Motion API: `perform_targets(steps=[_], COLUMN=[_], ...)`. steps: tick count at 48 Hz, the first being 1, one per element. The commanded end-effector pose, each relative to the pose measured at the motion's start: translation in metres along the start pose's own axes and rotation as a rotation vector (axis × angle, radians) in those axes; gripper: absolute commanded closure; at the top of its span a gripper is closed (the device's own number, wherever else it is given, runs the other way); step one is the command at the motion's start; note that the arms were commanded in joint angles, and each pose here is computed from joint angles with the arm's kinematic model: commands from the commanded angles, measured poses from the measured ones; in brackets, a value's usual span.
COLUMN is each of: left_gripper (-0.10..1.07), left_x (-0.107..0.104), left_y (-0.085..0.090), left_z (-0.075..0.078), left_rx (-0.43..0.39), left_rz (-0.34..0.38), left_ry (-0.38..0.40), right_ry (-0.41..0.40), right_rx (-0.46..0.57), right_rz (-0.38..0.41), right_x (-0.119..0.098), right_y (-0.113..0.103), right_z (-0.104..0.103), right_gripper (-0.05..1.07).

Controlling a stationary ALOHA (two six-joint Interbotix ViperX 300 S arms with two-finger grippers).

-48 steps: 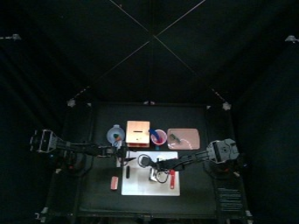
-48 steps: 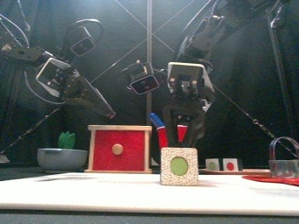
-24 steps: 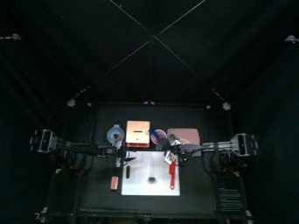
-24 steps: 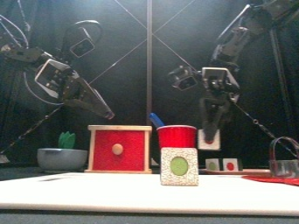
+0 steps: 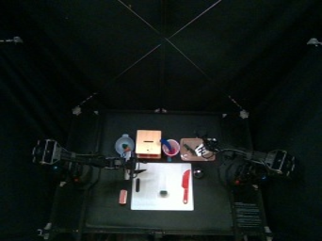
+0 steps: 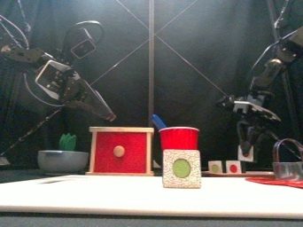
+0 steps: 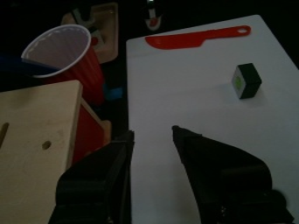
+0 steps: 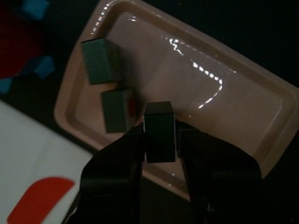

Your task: Move cut sushi roll to plate

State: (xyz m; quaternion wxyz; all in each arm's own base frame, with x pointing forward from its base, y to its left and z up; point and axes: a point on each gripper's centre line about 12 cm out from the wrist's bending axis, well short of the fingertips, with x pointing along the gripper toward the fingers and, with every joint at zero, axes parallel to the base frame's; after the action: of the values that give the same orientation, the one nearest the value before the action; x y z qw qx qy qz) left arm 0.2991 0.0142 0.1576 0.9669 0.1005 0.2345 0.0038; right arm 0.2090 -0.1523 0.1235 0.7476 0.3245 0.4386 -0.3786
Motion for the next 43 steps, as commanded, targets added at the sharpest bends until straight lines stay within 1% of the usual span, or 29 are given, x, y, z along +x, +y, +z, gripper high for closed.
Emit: perform_targets(steps=[1,6,9,13,15,17,20,22,24,26,27,30,32,35,39,40,43], left_gripper=[0.18,0.18,0.18,0.18,0.18,0.18,0.18,0.18,0.18,0.18,0.18,0.18,0.18,0.18,0.18,0.18,0.18], left_x=[0.002,0.001,0.002,0.002,0.002,0.002,0.002,0.002,0.003,0.003,0.003,0.004,0.004,0.005,0.004,0.004,0.004], left_y=[0.003,0.002,0.002,0.003,0.002,0.002,0.002,0.002,0.002,0.003,0.003,0.004,0.004,0.006,0.006,0.006,0.007], left_z=[0.011,0.010,0.011,0.011,0.011,0.011,0.012,0.013,0.014,0.016,0.018,0.022,0.023,0.024,0.022,0.021,0.021], left_rx=[-0.001,0.000,0.000,0.000,0.000,0.000,-0.001,-0.001,-0.002,-0.003,-0.003,-0.003,-0.003,-0.003,-0.006,-0.007,-0.008], left_rz=[0.010,0.008,0.008,0.009,0.007,0.007,0.007,0.007,0.007,0.010,0.010,0.013,0.013,0.016,0.017,0.018,0.019], left_ry=[-0.034,-0.033,-0.034,-0.036,-0.033,-0.035,-0.036,-0.039,-0.042,-0.047,-0.051,-0.062,-0.063,-0.065,-0.057,-0.056,-0.055], right_ry=[-0.035,-0.022,-0.025,-0.056,-0.080,-0.113,-0.161,-0.187,-0.198,-0.191,-0.183,-0.141,-0.122,-0.081,-0.046,-0.039,-0.028], right_rx=[0.006,0.005,0.007,0.008,0.009,0.002,-0.032,-0.073,-0.132,-0.176,-0.213,-0.320,-0.366,-0.454,-0.523,-0.543,-0.578], right_rz=[0.018,0.010,0.013,0.029,0.042,0.066,0.117,0.156,0.211,0.244,0.267,0.323,0.347,0.390,0.416,0.422,0.436], right_x=[0.002,0.007,0.005,-0.009,-0.019,-0.031,-0.052,-0.063,-0.073,-0.077,-0.079,-0.080,-0.080,-0.078,-0.074,-0.073,-0.071], right_y=[0.005,0.006,0.006,0.009,0.010,0.015,0.027,0.038,0.055,0.068,0.077,0.105,0.119,0.149,0.181,0.192,0.212], right_z=[0.014,0.014,0.015,0.018,0.021,0.023,0.023,0.019,0.010,0.003,-0.004,-0.024,-0.032,-0.050,-0.061,-0.063,-0.068], right_gripper=[0.25,0.11,0.07,0.06,0.07,0.07,0.07,0.07,0.07,0.07,0.07,0.07,0.07,0.07,0.07,0.07,0.07])
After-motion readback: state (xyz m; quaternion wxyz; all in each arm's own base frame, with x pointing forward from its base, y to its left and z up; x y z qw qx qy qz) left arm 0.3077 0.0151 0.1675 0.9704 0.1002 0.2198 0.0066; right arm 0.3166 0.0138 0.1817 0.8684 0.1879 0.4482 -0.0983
